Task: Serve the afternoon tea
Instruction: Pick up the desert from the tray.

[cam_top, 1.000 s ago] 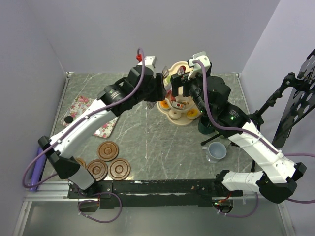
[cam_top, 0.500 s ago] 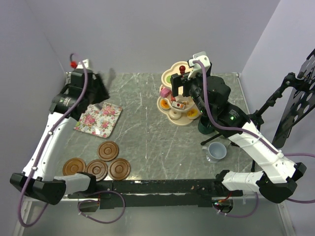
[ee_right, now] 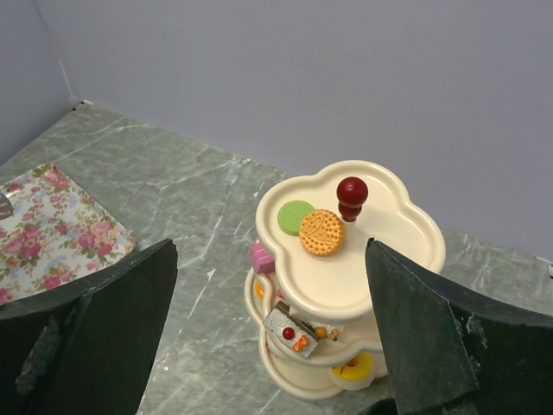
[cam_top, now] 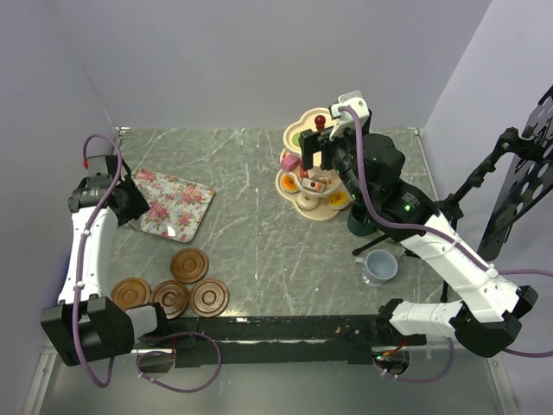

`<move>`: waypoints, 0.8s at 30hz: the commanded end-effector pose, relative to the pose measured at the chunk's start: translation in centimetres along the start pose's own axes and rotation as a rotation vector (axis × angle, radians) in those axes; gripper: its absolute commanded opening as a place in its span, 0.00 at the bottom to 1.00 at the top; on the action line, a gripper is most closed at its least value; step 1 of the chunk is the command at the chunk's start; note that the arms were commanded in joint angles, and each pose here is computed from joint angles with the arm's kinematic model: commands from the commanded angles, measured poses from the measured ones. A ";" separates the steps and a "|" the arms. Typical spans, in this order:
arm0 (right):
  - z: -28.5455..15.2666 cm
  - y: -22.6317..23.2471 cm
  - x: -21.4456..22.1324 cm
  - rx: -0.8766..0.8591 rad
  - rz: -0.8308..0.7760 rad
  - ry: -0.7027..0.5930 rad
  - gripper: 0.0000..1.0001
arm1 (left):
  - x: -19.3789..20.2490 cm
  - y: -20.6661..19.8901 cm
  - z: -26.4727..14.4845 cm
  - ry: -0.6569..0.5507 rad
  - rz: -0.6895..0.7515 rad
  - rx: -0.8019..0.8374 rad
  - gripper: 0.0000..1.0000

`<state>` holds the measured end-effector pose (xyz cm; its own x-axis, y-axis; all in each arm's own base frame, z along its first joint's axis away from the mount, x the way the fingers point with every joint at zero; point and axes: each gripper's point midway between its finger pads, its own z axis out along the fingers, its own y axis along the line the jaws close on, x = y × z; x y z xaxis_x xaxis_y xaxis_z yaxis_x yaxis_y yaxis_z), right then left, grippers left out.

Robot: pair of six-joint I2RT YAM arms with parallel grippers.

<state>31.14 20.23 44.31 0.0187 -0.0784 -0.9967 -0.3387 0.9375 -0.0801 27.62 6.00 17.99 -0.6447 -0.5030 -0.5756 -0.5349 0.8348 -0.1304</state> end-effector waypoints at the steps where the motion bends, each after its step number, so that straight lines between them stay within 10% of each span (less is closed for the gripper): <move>1: -0.7 -0.3 -2.2 -0.007 0.043 -0.071 0.95 | -1.5 0.4 0.1 -0.039 -0.010 0.021 0.53; 24: -0.3 -1.6 -1.9 0.041 -0.014 -0.100 0.96 | -3.1 4.7 2.8 0.011 -0.051 -0.133 0.52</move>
<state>31.66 19.77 44.32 0.0556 -0.0975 -0.9937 -0.3237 0.9397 -0.1103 27.79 10.90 15.78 -0.6388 -0.5645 -0.5227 -0.6306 0.7734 -0.0647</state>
